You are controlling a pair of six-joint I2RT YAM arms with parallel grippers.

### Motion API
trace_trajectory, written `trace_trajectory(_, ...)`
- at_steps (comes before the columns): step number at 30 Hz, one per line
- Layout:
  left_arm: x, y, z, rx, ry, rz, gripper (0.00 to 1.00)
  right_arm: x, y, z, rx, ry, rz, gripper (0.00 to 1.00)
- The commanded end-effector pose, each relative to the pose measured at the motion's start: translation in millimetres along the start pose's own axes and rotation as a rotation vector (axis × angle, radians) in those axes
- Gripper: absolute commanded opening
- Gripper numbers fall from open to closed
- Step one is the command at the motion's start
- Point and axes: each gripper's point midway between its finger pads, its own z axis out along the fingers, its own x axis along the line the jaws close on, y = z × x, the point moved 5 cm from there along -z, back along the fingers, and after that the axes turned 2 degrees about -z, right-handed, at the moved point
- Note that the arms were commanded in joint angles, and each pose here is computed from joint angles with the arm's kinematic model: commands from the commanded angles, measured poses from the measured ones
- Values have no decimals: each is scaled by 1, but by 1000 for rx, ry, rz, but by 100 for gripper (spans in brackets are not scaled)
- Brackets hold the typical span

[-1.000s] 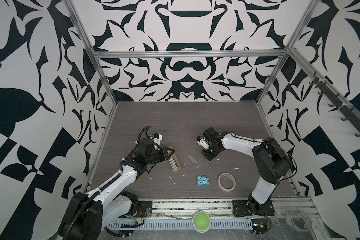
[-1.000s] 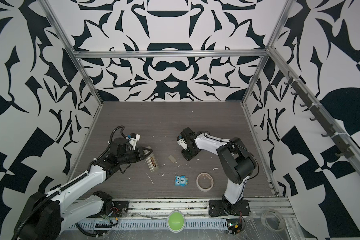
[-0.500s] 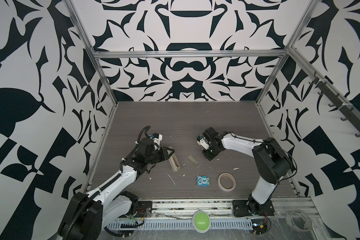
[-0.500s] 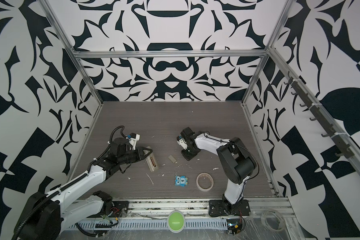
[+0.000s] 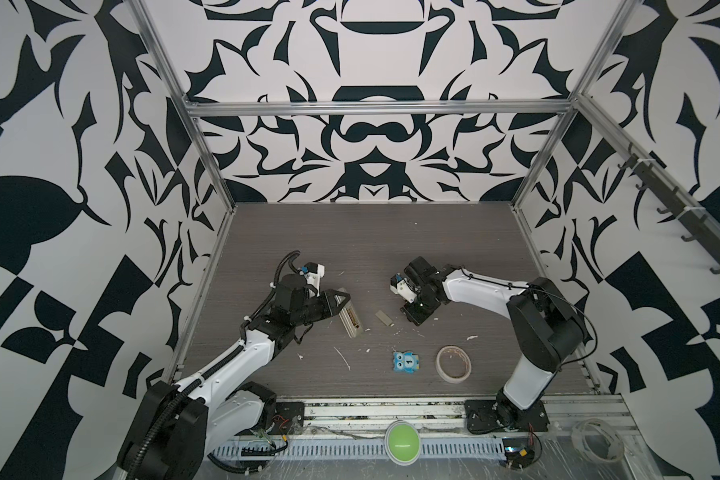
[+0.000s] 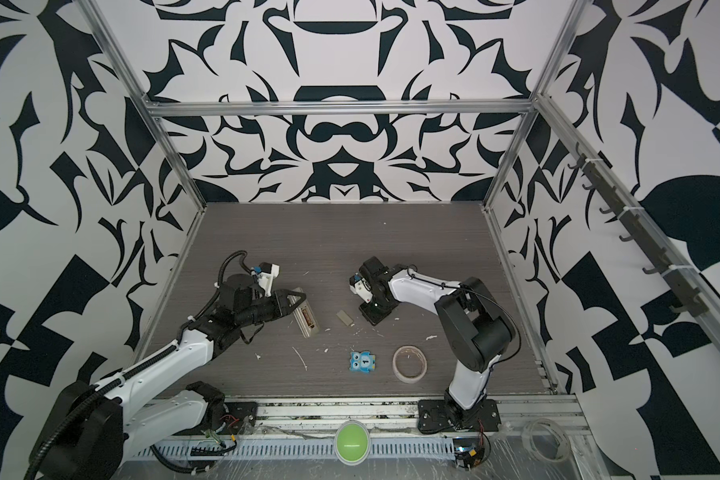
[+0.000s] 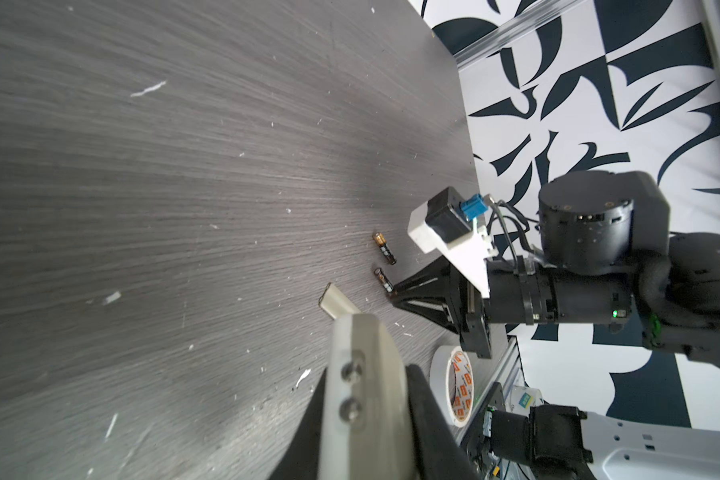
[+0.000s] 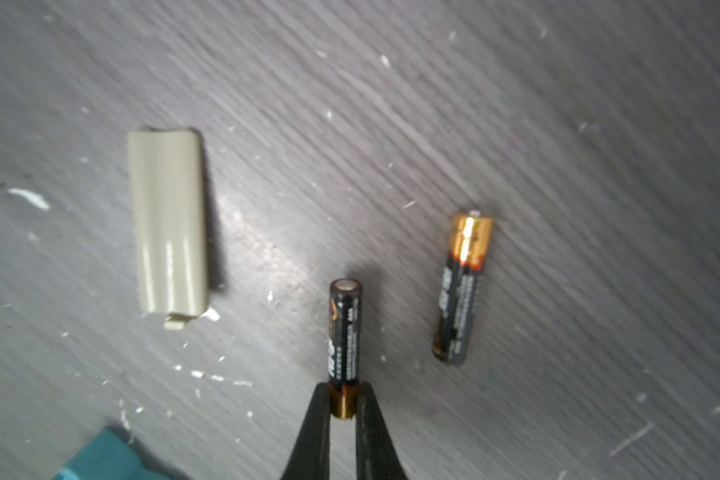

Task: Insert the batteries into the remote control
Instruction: 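Lift the battery with the right gripper toward the left-held remote's compartment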

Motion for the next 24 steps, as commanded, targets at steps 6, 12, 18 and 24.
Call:
trace_trajectory(6, -8, 11, -3, -89, -55, 15, 0, 25, 10, -39, -151, 99, -4, 0)
trace_trajectory(12, -18, 16, -8, -137, -121, 39, 0, 60, 23, -80, -287, 140, -63, 0)
trace_trajectory(18, -27, 16, -14, -171, -203, 58, 0, 85, 34, -117, -398, 161, -107, 0)
trace_trajectory(24, -29, 14, -19, -202, -241, 68, 0, 101, 42, -128, -419, 149, -125, 0)
